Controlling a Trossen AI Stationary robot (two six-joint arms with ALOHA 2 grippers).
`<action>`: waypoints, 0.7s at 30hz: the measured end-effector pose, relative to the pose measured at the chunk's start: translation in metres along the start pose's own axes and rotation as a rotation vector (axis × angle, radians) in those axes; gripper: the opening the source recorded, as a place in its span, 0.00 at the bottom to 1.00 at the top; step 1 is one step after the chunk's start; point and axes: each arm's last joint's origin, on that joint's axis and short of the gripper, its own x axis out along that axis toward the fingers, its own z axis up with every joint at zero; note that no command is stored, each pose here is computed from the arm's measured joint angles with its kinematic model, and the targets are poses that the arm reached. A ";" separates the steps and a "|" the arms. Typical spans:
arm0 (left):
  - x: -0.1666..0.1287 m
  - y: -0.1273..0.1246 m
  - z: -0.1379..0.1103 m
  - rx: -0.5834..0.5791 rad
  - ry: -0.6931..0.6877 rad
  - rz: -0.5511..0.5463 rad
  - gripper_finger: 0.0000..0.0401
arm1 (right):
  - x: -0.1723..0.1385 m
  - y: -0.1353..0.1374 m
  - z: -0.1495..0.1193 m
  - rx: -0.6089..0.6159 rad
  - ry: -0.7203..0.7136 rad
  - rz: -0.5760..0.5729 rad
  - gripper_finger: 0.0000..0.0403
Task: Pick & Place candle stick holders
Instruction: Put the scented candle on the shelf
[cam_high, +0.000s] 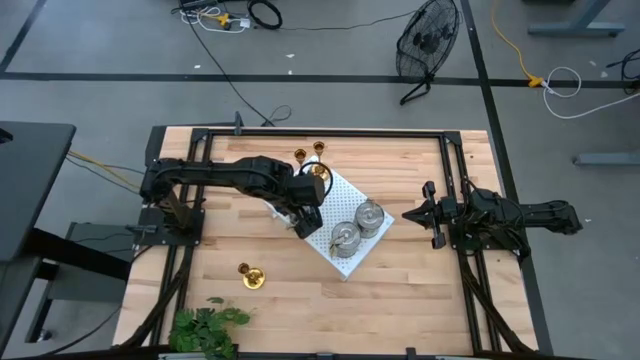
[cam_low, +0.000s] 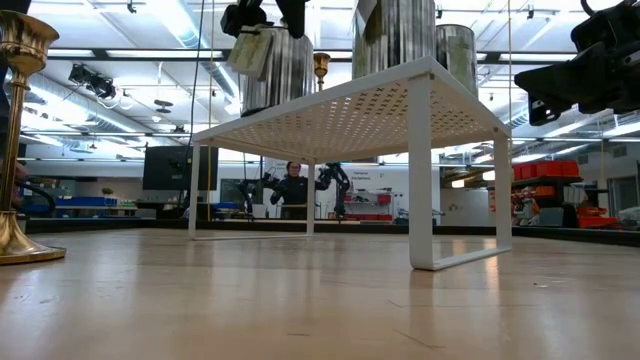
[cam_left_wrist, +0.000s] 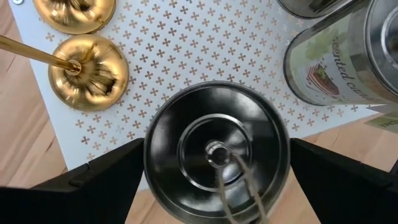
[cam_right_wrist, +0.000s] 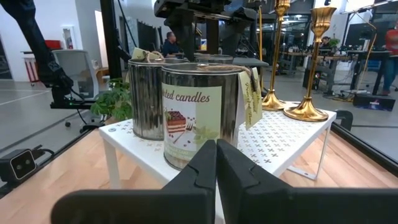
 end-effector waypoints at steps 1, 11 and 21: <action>0.000 0.000 0.000 0.000 -0.001 -0.001 0.99 | 0.000 0.000 0.000 0.000 0.000 0.000 0.04; 0.000 0.000 0.000 -0.001 0.002 -0.005 1.00 | 0.000 0.000 0.000 0.000 0.000 0.000 0.04; -0.004 0.002 -0.004 0.013 0.040 -0.011 1.00 | 0.000 0.000 0.000 0.000 0.000 0.000 0.04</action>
